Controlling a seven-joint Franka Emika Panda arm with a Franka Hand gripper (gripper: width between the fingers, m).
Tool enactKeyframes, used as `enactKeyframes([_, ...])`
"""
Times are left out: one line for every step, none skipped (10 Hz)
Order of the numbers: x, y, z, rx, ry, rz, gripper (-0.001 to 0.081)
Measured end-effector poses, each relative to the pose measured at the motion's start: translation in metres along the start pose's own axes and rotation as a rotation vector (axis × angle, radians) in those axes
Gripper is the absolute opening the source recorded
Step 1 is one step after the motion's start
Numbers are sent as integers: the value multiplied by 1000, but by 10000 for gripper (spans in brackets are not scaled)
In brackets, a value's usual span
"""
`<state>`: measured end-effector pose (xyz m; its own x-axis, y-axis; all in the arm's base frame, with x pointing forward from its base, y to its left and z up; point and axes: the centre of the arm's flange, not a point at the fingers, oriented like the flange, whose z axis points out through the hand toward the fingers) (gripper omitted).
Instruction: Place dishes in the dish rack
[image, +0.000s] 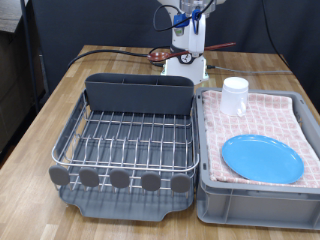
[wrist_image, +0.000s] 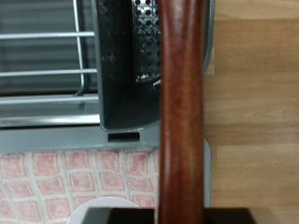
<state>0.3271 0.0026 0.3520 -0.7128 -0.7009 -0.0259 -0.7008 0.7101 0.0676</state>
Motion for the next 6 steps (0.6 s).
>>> enactKeyframes([5, -4, 2, -31, -39, -5, 96])
enactKeyframes([11, -7, 6, -65, -78, -13, 96])
enactKeyframes([17, -11, 9, -96, -108, -21, 96])
enactKeyframes([22, -16, 13, -120, -130, -28, 96])
enactKeyframes([28, -20, 16, -137, -145, -32, 96])
enactKeyframes([32, -24, 19, -150, -158, -38, 96])
